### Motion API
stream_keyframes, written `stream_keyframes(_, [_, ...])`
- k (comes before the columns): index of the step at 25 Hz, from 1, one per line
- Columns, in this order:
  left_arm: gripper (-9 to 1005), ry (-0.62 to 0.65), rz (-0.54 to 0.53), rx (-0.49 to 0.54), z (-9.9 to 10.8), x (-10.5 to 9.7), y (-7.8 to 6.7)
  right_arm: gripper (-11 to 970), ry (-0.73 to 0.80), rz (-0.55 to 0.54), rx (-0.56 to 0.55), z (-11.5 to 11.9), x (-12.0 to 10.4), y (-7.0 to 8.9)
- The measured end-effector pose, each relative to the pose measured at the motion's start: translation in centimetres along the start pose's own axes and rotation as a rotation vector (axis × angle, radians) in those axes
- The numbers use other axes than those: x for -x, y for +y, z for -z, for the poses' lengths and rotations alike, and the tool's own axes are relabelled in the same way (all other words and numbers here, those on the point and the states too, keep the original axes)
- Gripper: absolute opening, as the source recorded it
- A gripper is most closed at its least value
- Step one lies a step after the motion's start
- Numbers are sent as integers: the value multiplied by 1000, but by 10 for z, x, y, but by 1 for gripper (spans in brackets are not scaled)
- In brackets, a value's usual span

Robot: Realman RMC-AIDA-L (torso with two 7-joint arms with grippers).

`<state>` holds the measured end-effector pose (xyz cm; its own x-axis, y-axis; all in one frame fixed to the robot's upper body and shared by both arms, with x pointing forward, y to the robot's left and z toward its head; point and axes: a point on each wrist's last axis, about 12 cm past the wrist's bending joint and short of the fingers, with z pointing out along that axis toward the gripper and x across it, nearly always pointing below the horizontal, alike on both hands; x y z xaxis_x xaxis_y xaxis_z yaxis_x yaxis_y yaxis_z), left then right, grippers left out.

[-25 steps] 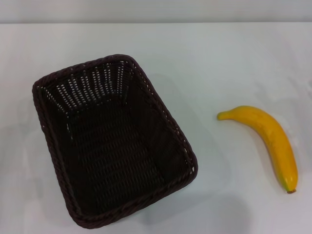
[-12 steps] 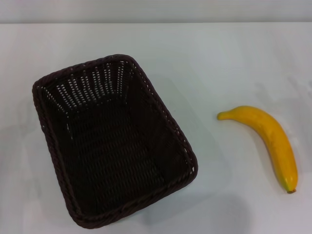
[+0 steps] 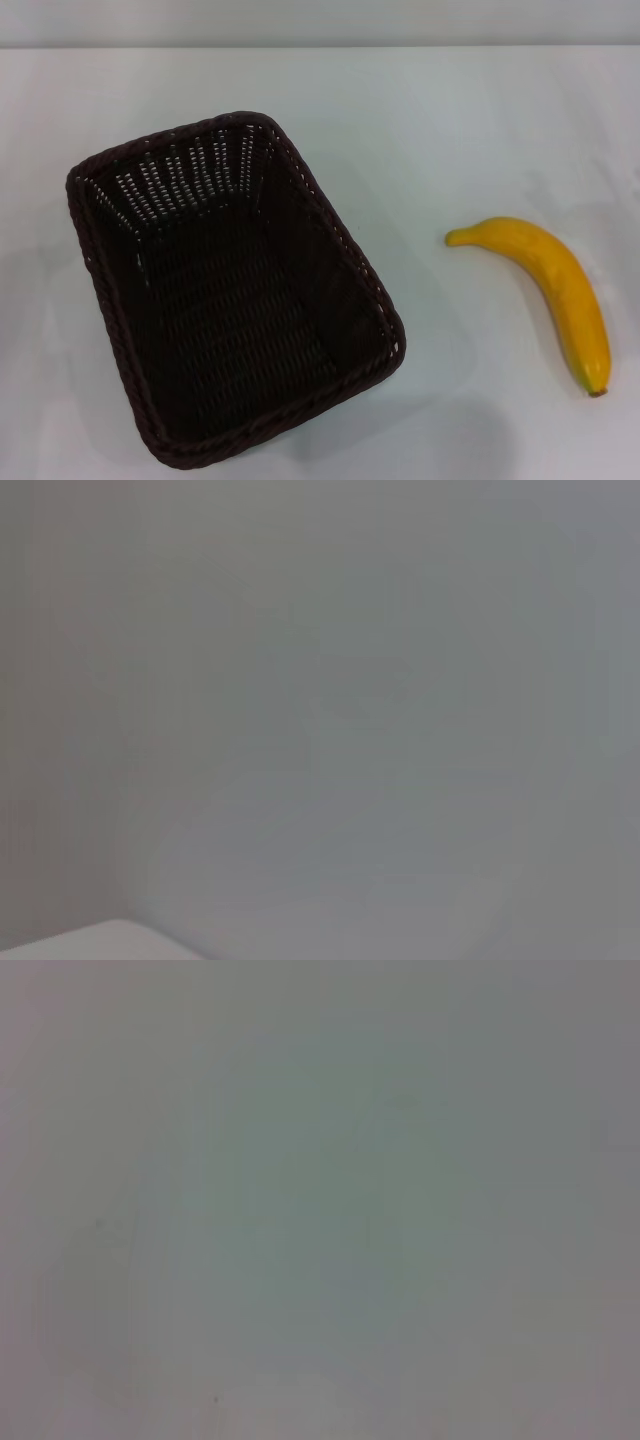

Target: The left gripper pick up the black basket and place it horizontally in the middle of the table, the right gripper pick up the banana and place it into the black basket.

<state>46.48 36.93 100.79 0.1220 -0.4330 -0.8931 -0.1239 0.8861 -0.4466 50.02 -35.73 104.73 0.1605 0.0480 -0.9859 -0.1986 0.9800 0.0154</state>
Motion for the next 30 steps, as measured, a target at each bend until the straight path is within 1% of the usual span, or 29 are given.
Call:
stream_keyframes(2, [878, 5, 11, -29, -4, 5, 1, 870, 1, 0, 0, 0, 0, 0])
stream_keyframes(4, [878, 56, 30, -103, -15, 17, 6, 870, 1, 0, 0, 0, 0, 0])
stream_keyframes(5, [878, 56, 30, -103, -15, 17, 6, 870, 1, -1, 0, 0, 0, 0])
stream_keyframes(8, [878, 147, 67, -171, -30, 32, 11, 869, 0, -1, 2, 0, 0, 0])
stream_keyframes(10, [877, 213, 76, -223, -45, 50, 13, 869, 0, -5, 4, -1, 0, 1])
stream_keyframes(11, [877, 237, 73, -240, -49, 55, 14, 869, 0, -6, 5, -1, 0, 1])
stream_keyframes(12, [877, 280, 66, -273, -59, 66, 14, 869, 0, -8, 5, -1, 0, 1])
stream_keyframes(15, [877, 415, 50, -356, -81, 92, 9, 869, -1, -8, 5, -1, 0, 1])
stream_keyframes(17, [877, 513, 40, -406, -98, 111, 1, 869, -1, -8, 5, -1, 0, 1])
stream_keyframes(18, [877, 598, 37, -446, -110, 123, -9, 869, -2, -8, 6, -2, 0, 1])
stream_keyframes(19, [877, 605, 27, -454, -114, 128, -10, 869, -2, -8, 6, -2, 1, 1])
stream_keyframes(21, [876, 690, -41, -507, -131, 148, -26, 869, -3, -8, 7, -2, 1, 1])
stream_keyframes(23, [876, 764, -105, -534, -145, 162, -40, 869, -6, -8, 12, -4, 1, 2])
stream_keyframes(24, [876, 804, -142, -545, -154, 170, -49, 869, -8, -7, 14, -5, 2, 2])
stream_keyframes(26, [876, 905, -217, -556, -169, 181, -67, 869, -10, -8, 22, -7, 2, 3])
stream_keyframes(27, [876, 940, -240, -561, -173, 183, -74, 869, -11, -8, 28, -9, 2, 4])
stream_keyframes(28, [876, 987, -286, -567, -179, 185, -84, 869, -11, -8, 42, -11, 2, 7])
stream_keyframes(30, [875, 1062, -366, -580, -189, 185, -103, 869, -10, -8, 47, -12, 2, 8])
